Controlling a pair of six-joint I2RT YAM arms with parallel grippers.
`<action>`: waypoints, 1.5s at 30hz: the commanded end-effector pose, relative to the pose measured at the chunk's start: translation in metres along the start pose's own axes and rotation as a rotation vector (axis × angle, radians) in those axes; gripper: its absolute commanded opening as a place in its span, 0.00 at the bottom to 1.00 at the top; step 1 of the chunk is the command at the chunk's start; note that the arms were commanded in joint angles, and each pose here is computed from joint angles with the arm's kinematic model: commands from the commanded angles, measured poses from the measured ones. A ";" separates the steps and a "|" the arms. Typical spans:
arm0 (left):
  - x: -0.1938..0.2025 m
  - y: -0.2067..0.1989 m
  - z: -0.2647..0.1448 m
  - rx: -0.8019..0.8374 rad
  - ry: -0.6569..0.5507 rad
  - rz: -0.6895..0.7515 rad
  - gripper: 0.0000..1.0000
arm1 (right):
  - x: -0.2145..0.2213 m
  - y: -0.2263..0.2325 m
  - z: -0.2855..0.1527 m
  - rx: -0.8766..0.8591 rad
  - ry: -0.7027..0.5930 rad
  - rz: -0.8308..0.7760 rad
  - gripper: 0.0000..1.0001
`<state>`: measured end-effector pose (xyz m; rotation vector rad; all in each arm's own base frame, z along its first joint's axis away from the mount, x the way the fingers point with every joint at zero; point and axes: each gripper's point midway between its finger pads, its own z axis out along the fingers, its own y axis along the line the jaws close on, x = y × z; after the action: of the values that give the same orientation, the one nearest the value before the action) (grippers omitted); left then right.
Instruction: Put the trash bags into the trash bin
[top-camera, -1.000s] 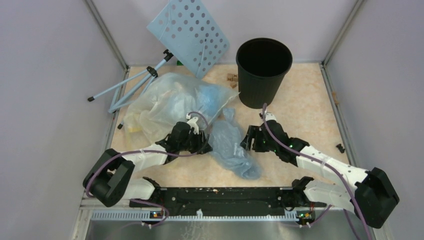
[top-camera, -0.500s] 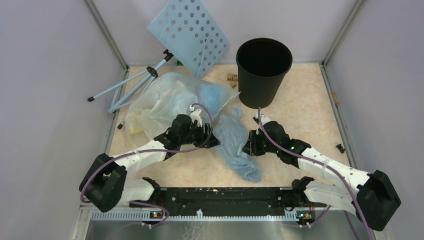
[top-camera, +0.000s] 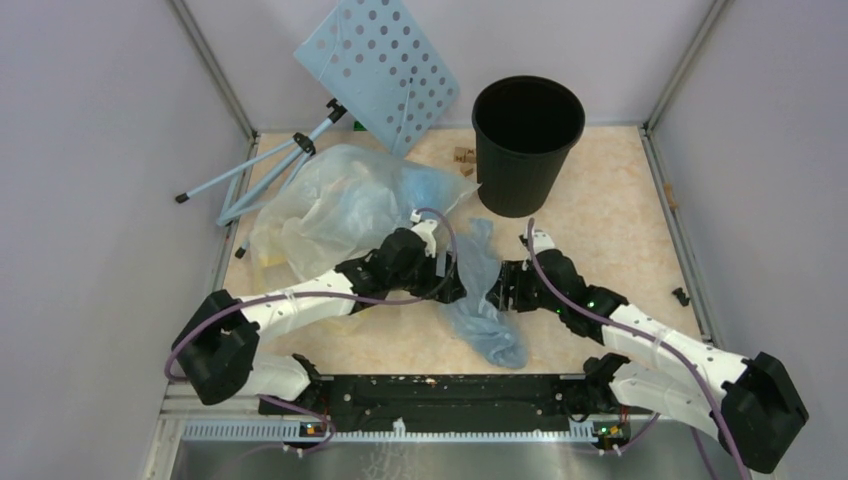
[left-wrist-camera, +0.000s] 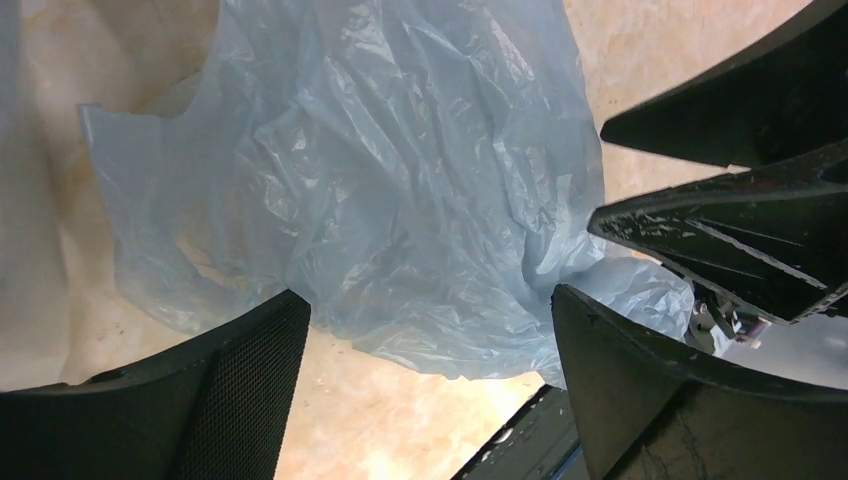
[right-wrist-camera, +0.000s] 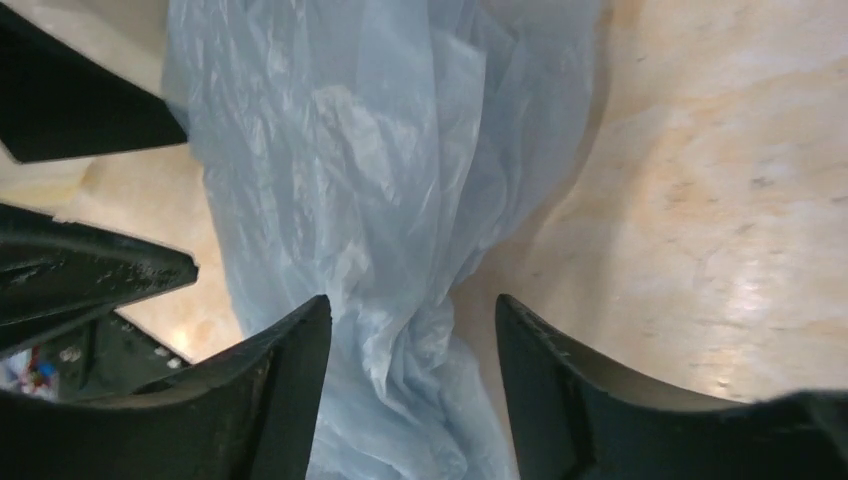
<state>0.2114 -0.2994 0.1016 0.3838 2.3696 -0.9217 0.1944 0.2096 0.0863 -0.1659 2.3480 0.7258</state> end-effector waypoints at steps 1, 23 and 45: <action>-0.008 -0.003 0.002 -0.114 -0.026 0.004 0.96 | -0.032 -0.021 -0.015 0.137 -0.148 0.005 0.70; -0.004 0.004 0.072 -0.075 0.015 -0.096 0.12 | -0.015 -0.007 -0.011 0.008 -0.132 0.038 0.59; 0.006 -0.040 -0.009 0.344 -0.168 0.102 0.00 | -0.066 0.004 -0.054 0.016 -0.229 0.343 0.62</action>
<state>0.1895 -0.3114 0.0899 0.4853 2.1938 -1.1351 0.2140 0.1704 0.1494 0.2479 2.2039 0.7140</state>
